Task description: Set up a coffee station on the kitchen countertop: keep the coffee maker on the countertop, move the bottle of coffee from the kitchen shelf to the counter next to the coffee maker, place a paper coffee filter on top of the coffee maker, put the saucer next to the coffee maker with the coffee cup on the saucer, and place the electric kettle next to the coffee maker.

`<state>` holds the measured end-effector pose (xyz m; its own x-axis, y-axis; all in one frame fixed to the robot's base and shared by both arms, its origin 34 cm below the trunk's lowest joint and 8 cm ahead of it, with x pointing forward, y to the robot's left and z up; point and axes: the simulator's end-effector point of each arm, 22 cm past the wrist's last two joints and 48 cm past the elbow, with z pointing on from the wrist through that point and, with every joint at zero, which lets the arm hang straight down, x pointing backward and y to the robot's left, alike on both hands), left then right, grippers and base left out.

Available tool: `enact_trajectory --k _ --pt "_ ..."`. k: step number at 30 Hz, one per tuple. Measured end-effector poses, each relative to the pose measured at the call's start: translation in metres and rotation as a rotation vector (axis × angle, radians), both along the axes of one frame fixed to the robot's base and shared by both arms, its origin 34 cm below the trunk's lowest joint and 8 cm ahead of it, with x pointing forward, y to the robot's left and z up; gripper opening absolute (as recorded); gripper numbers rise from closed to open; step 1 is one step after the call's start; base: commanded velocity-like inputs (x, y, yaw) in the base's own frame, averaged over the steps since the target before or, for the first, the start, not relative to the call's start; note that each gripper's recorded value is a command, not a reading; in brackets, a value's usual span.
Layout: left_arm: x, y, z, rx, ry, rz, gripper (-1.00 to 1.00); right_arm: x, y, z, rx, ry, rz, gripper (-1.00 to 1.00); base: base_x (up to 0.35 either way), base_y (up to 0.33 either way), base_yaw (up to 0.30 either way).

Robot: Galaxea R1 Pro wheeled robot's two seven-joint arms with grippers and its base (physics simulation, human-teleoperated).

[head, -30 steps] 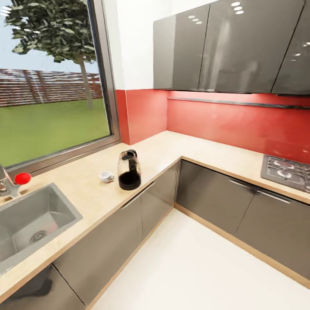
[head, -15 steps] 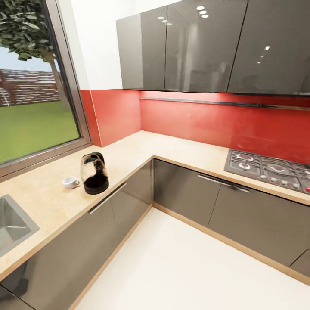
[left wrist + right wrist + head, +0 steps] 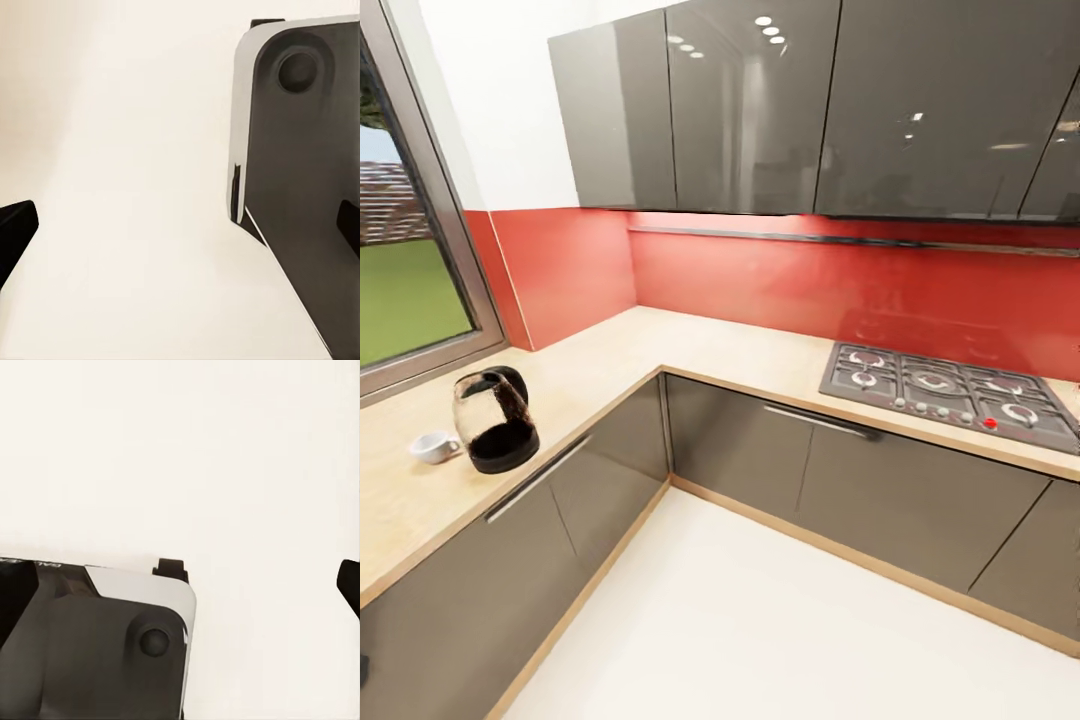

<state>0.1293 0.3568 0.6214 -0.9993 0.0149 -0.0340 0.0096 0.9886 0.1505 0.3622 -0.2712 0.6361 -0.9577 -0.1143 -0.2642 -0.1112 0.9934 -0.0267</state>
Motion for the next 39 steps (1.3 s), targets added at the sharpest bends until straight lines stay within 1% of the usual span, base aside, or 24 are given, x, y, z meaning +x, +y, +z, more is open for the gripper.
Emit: enact_trajectory --k 11,29,39 --pt "0.0023 0.0002 0.0 0.001 -0.006 0.002 1.0 0.0002 0.0018 0.0001 0.002 0.0 0.01 1.0 0.304 -0.127 -0.006" --pt "0.0024 -0.0006 -0.0001 0.0 -0.006 0.0 1.0 -0.0003 0.0011 0.0 -0.001 0.0 0.008 1.0 0.333 -0.013 0.0" --pt "0.0021 -0.0019 -0.0003 -0.002 -0.005 -0.003 1.0 -0.0002 0.001 0.0 0.0 0.0 0.006 1.0 0.313 -0.122 0.0"
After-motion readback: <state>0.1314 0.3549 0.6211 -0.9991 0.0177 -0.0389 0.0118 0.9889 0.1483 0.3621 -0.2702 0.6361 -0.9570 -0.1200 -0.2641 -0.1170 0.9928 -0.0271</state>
